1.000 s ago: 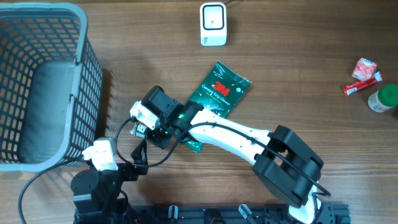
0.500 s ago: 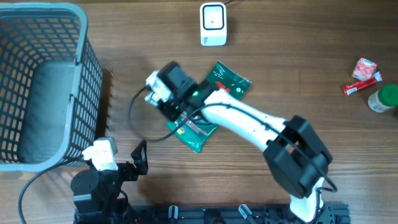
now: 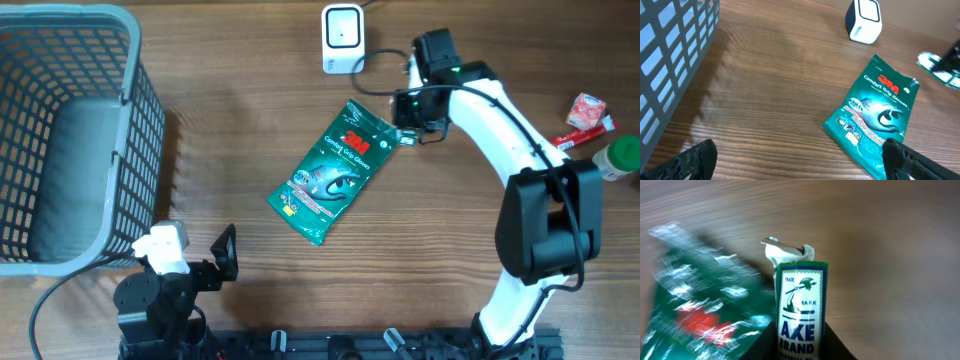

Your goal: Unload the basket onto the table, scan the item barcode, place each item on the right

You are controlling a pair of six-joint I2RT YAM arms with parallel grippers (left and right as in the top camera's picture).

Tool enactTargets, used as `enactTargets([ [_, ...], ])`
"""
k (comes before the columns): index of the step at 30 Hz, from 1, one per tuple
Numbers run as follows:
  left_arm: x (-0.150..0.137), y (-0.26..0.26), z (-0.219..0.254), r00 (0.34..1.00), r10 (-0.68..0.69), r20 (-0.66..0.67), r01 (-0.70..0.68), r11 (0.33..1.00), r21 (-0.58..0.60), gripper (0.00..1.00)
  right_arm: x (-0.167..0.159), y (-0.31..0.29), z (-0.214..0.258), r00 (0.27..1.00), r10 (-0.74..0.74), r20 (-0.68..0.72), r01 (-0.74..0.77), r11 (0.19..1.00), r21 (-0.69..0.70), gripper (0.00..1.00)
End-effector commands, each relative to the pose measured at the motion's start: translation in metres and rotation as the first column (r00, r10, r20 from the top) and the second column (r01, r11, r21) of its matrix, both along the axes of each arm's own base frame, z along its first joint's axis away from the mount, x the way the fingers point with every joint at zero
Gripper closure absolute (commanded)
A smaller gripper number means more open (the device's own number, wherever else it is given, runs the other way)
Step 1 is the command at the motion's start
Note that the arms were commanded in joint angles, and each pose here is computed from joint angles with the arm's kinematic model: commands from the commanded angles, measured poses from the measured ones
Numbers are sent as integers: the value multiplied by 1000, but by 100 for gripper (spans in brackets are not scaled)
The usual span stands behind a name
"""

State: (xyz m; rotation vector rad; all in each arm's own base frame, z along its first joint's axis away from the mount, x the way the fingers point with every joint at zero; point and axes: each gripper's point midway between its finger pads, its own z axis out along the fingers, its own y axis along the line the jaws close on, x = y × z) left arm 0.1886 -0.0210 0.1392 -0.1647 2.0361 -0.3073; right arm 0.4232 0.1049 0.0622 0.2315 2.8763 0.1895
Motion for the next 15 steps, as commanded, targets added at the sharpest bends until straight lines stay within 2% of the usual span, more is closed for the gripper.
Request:
enactTargets([
  [1,0,-2,0,1000,-12,7,12,1000,-7,0,-13,-51,3,855,-517,41,517,846,-129,78],
  [3,0,-2,0,1000,-12,7,12,1000,-7,0,-19,-58,4,800,-598,50,599,788,-146,78],
  [5,0,-2,0,1000,-12,7,12,1000,-7,0,-31,-69,4,708,-704,60,701,690,-179,78],
  [13,0,-2,0,1000,-12,7,12,1000,-7,0,-37,-69,1,670,-741,45,735,653,-183,78],
  [14,0,-2,0,1000,-12,7,12,1000,-7,0,-40,-68,-2,646,-763,39,754,629,-188,78],
  [15,0,-2,0,1000,-12,7,12,1000,-7,0,-45,-65,-9,577,-816,33,805,563,-187,78],
])
